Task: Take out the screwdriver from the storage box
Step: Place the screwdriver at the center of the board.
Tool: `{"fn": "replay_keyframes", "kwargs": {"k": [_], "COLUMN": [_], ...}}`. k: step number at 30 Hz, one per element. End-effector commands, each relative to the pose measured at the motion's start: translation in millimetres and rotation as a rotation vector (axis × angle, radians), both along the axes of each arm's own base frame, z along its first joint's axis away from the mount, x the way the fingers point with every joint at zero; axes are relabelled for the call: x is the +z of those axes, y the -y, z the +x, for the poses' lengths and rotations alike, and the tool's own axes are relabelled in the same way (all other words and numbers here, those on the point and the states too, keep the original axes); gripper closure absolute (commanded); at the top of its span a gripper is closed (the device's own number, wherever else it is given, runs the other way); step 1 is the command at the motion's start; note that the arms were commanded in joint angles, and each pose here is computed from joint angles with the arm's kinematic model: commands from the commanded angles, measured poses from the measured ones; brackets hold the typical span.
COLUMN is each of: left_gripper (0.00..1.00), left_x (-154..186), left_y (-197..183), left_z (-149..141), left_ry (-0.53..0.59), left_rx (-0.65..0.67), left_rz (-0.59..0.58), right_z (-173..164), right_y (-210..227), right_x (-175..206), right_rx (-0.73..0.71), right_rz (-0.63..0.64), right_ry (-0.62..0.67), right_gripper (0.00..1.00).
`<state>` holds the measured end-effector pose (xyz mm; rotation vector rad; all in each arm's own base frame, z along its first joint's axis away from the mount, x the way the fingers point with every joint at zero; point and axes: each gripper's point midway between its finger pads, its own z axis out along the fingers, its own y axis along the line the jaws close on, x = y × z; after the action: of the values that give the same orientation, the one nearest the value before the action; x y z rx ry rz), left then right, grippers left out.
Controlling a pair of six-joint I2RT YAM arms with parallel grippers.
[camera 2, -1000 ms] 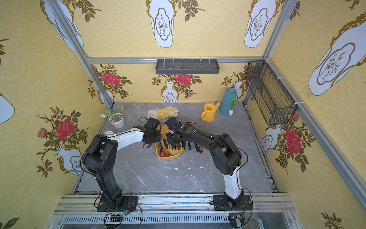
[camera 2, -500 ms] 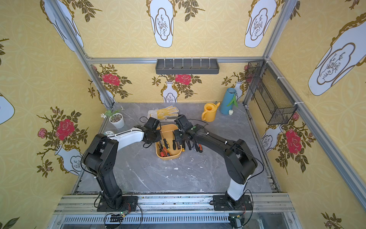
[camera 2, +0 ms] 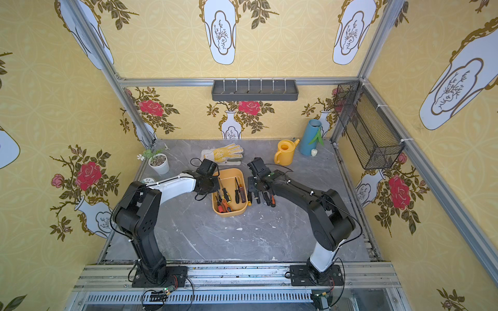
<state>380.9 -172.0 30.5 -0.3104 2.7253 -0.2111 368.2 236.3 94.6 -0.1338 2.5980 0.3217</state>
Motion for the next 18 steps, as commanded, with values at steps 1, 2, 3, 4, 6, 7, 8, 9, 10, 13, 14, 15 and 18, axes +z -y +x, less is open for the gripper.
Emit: {"fn": "replay_keyframes", "kwargs": {"k": [1,2,3,4,6,7,8,9,10,13,14,15,18], "left_gripper": [1.00,1.00,1.00,1.00,1.00,1.00,1.00,1.00,1.00,1.00,1.00,1.00,1.00], "left_x": [-18,-17,-18,-18,-17,-18,-18,-18,-19,-20,-21,-20,-20], "left_y": [-9,-9,-9,-9,-9,-10,-10,-10,-10,-10,-10,-10,-10], "left_z": [-24,-24,-24,-24,-24,-24,-24,-24,-25,-26,-26,-26,-26], "left_ry": [-0.112,-0.110,-0.113,-0.112,-0.110,-0.111,-0.112,-0.113,-0.114,-0.119,-0.120,-0.118,-0.118], "left_rx": [-0.001,-0.002,-0.002,-0.003,-0.002,-0.004,-0.003,-0.001,-0.001,-0.002,-0.001,-0.001,-0.001], "left_rz": [0.036,0.036,0.037,0.038,0.040,0.041,0.041,0.041,0.041,0.040,0.040,0.041,0.043], "right_z": [-1,-1,-1,-1,-1,0,0,-1,-1,0,-1,-1,-1], "right_y": [-8,-10,-10,-10,-11,-10,-9,-9,-9,-9,-9,-9,-9], "right_x": [-10,-13,-16,-19,-23,-25,-26,-28,-30,-36,-39,-42,-47], "right_rx": [0.021,0.023,0.025,0.025,0.025,0.021,0.018,0.020,0.023,0.033,0.036,0.037,0.040], "right_rz": [0.015,0.011,0.010,0.006,-0.001,-0.006,-0.008,-0.012,-0.018,-0.040,-0.051,-0.058,-0.069], "right_ry": [-0.046,-0.056,-0.067,-0.075,-0.083,-0.085,-0.089,-0.094,-0.098,-0.120,-0.133,-0.143,-0.159], "right_gripper": [1.00,1.00,1.00,1.00,1.00,0.99,0.95,0.94,0.94,0.91,0.89,0.87,0.81]}}
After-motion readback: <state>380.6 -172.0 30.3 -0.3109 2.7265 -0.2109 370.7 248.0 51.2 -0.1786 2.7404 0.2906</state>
